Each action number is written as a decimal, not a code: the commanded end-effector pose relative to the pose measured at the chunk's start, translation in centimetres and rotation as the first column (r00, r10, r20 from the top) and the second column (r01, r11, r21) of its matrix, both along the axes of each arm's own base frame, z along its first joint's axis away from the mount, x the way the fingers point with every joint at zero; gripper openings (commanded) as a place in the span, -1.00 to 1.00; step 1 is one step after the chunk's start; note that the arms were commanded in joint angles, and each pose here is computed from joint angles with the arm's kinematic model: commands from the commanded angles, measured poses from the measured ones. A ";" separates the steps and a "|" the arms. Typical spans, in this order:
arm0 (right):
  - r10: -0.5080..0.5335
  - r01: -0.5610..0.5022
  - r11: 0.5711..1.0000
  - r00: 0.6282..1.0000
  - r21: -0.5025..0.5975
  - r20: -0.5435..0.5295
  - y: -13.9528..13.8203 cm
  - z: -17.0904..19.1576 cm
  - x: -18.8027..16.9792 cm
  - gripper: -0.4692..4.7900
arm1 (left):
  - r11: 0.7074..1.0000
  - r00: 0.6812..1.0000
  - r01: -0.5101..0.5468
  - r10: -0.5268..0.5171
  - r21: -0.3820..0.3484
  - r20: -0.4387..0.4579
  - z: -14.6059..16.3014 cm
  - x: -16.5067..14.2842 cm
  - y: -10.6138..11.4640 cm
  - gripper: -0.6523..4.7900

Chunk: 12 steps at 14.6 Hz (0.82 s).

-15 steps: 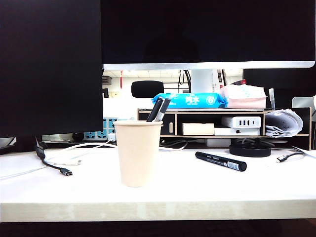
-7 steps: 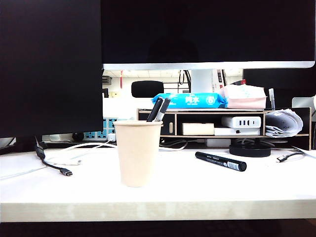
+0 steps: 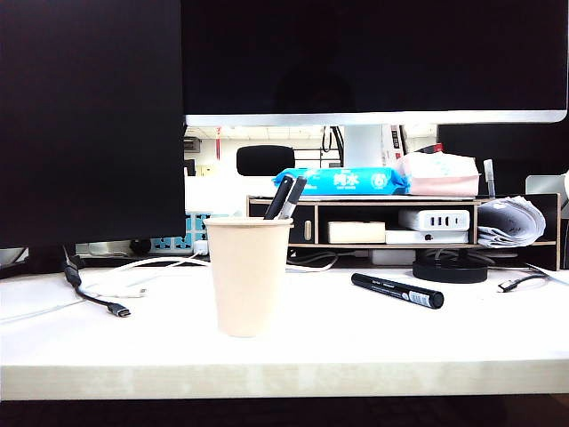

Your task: Pick up the marker from the paper cup and put it on the table.

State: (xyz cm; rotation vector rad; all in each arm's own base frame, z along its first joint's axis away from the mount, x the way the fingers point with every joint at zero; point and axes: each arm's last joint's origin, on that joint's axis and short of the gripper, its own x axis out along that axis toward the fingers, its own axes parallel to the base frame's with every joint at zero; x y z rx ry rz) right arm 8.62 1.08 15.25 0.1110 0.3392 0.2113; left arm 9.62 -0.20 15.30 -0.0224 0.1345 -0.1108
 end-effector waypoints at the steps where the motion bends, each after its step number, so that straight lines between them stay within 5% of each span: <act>1: -0.043 0.040 0.999 0.988 0.028 0.147 -0.3 0.4 0.7 -0.84 | 1.000 1.000 0.004 -0.004 0.003 0.007 0.0 0.0 0.0 -0.78; 6: -0.043 0.035 0.999 0.956 0.032 0.291 -0.3 0.9 1.1 -0.84 | 1.000 1.000 0.004 -0.004 0.004 0.007 0.0 0.0 0.0 -0.78; 12: -0.131 0.129 0.991 0.943 0.027 0.305 -0.5 1.1 1.1 -0.84 | 1.000 1.000 0.004 -0.004 0.004 0.007 0.0 0.0 0.0 -0.78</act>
